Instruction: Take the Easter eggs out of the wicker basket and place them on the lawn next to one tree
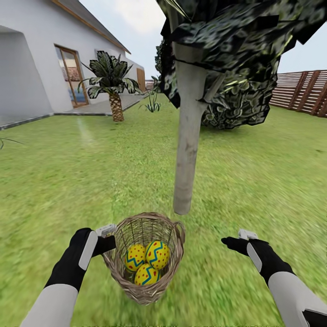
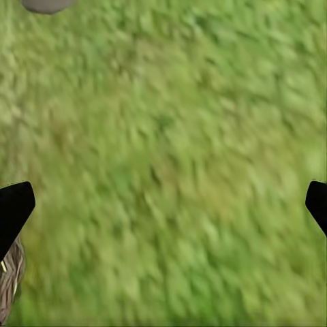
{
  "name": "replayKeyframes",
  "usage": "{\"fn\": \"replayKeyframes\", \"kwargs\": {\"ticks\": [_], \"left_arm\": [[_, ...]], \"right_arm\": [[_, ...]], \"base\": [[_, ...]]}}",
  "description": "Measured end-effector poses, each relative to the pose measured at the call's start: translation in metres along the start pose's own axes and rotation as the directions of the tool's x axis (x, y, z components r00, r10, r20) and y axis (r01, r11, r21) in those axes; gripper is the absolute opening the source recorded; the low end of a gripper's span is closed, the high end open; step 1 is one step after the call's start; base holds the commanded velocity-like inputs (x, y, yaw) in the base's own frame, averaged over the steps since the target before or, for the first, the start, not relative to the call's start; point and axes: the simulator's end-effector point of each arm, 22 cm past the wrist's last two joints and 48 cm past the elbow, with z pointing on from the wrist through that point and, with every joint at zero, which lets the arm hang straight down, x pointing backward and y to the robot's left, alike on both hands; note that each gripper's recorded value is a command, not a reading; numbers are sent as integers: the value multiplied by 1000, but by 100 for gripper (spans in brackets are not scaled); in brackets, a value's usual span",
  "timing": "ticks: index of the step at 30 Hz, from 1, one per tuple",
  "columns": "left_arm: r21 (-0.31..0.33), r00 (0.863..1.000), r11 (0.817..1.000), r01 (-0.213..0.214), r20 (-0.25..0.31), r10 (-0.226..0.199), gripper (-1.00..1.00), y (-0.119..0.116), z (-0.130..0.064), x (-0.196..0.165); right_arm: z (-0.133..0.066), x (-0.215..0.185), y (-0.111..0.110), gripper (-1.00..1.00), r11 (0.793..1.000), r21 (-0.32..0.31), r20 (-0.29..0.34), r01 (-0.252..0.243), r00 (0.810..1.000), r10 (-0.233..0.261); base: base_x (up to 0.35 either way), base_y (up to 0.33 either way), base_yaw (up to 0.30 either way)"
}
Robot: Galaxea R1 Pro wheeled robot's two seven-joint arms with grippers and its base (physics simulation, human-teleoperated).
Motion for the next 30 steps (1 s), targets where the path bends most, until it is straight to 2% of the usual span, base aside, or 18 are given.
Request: {"fn": "replayKeyframes", "kwargs": {"ticks": [8, 17, 18, 19, 30], "left_arm": [[21, 1000, 1000, 19, -5, -19, -100, -3, 9, 1], [22, 1000, 1000, 19, -4, -19, -100, -3, 10, 1], [22, 1000, 1000, 20, -4, -20, 100, -3, 10, 1], [-18, 1000, 1000, -2, -29, 1, 100, 6, 16, 10], [-1, 1000, 1000, 2, -23, -2, 100, 1, 10, 8]], "right_arm": [[13, 16, -4, 100, 1000, 9, -31, 0, 1000, 0], [13, 15, -5, 100, 1000, 9, -31, 0, 1000, 0], [13, 16, -5, 100, 1000, 9, -31, 0, 1000, 0], [13, 16, -5, 100, 1000, 10, -32, 0, 999, 0], [8, 10, -3, 100, 1000, 6, -20, 0, 1000, 0]], "base": [[0, 0, 0], [0, 0, 0], [0, 0, 0], [0, 0, 0], [0, 0, 0]]}}
